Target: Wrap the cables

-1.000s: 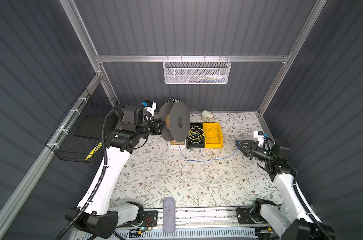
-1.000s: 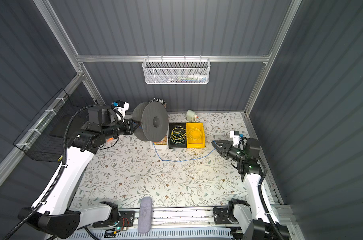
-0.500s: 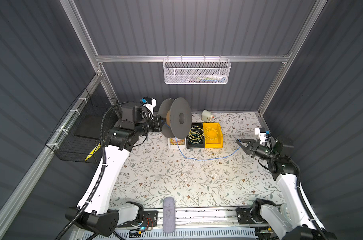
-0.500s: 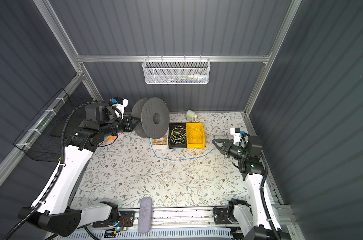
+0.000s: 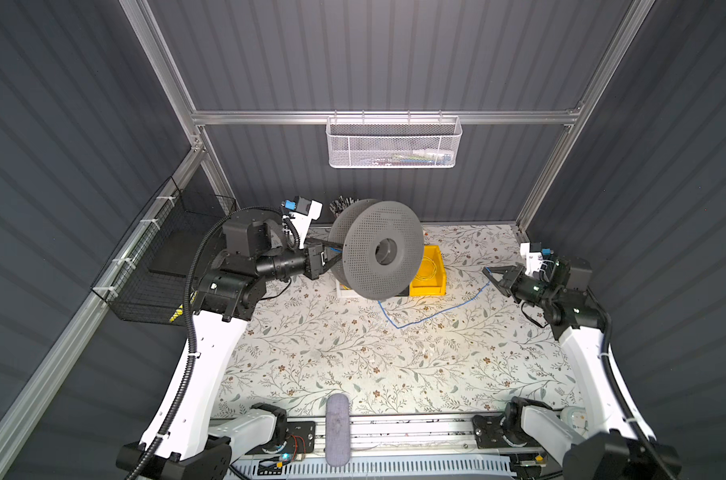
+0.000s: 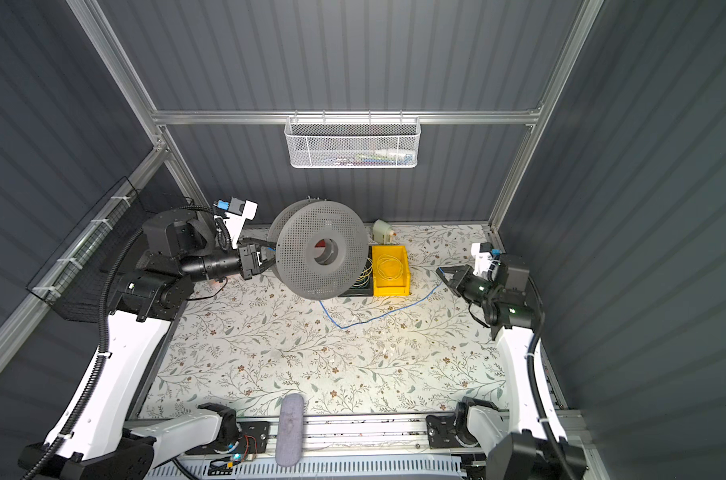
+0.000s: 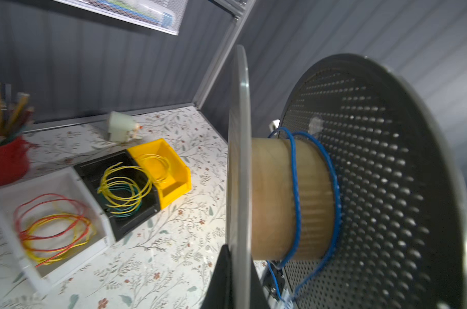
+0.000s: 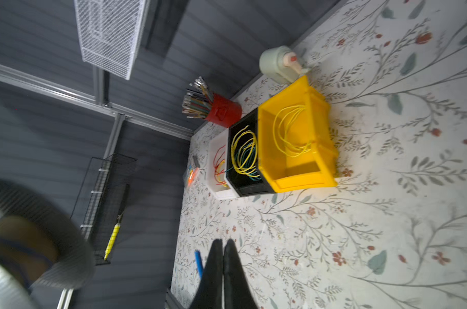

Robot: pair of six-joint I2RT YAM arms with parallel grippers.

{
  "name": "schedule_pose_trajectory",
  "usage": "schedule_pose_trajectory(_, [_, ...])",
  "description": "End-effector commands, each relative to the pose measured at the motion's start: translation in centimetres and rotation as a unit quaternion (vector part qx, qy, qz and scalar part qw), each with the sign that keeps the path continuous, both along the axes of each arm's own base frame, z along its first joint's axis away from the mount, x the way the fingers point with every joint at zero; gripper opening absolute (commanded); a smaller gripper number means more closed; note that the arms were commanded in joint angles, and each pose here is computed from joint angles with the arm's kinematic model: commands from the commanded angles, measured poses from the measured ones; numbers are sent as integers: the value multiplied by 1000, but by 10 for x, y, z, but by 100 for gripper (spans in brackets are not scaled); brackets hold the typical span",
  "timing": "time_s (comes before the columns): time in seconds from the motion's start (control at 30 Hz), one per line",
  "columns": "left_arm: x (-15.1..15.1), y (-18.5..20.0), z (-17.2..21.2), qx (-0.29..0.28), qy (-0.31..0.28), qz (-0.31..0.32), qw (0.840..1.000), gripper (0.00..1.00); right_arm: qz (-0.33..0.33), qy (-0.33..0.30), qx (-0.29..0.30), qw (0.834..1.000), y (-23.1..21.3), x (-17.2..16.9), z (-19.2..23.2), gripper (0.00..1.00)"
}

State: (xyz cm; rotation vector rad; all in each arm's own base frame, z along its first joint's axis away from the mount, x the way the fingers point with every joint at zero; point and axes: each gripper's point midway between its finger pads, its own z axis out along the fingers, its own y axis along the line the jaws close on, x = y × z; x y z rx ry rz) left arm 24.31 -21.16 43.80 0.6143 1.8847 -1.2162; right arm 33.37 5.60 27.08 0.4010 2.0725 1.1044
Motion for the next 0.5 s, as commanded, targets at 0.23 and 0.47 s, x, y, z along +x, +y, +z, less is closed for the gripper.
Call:
schedule_pose_trajectory(0.23, [-86, -4, -21, 11, 39, -146, 988, 0, -67, -75, -86, 991, -40, 77, 87, 0])
schedule_pose_trajectory(0.47, [-96, -32, -88, 158, 75, -161, 971, 0, -25, -116, -113, 986, -6, 96, 150, 0])
